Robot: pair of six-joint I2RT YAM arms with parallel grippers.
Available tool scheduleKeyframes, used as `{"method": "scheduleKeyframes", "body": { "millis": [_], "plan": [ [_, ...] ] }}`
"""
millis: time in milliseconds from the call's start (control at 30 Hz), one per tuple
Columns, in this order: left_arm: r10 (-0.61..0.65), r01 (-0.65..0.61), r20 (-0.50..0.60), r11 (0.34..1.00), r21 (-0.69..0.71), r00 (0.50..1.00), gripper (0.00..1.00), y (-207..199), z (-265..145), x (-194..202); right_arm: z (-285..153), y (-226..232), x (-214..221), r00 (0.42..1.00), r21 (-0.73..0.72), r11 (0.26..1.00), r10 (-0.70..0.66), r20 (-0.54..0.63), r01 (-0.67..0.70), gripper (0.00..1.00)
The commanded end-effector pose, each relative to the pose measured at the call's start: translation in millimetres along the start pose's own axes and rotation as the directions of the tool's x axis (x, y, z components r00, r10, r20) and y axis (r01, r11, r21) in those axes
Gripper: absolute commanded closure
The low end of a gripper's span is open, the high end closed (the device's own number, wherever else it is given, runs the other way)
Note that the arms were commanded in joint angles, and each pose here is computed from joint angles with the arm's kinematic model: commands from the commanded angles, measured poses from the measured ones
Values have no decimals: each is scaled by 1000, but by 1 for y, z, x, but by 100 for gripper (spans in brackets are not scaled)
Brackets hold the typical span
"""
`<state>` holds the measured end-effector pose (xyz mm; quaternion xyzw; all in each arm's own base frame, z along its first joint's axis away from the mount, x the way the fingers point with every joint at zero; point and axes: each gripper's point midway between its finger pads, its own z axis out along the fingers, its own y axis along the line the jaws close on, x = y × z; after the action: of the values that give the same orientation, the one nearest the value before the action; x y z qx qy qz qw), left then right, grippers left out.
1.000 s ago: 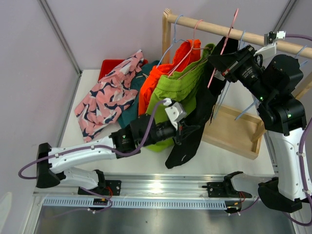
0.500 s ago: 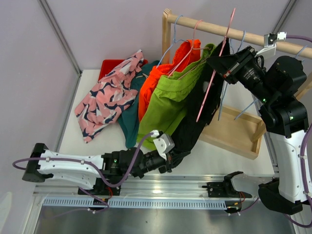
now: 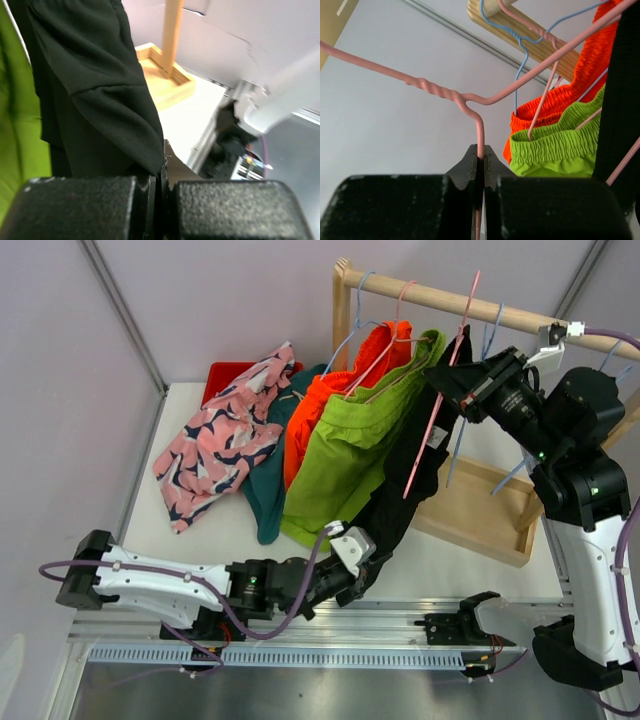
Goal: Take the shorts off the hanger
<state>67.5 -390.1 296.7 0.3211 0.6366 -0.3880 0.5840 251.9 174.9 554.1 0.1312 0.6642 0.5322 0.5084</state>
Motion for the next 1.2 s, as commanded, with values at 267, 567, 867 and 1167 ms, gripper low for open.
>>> {"method": "scheduleKeyframes", "body": {
  "millis": [267, 567, 867, 1167],
  "plan": [
    [109, -99, 30, 967, -236, 994, 100, 79, 59, -81, -47, 23, 19, 976, -173, 961, 217, -21, -218, 100],
    [73, -82, -46, 968, -238, 996, 100, 93, 53, -69, -38, 46, 19, 959, -241, 930, 257, -117, -279, 100],
    [72, -144, -248, 948, -284, 966, 100, 75, -46, -25, -14, 34, 6, 961, -217, 938, 256, -101, -272, 100],
    [44, -272, -402, 803, -530, 915, 100, 138, -136, -36, 12, -9, -21, 969, -159, 956, 248, -16, -247, 100]
  ]
}}
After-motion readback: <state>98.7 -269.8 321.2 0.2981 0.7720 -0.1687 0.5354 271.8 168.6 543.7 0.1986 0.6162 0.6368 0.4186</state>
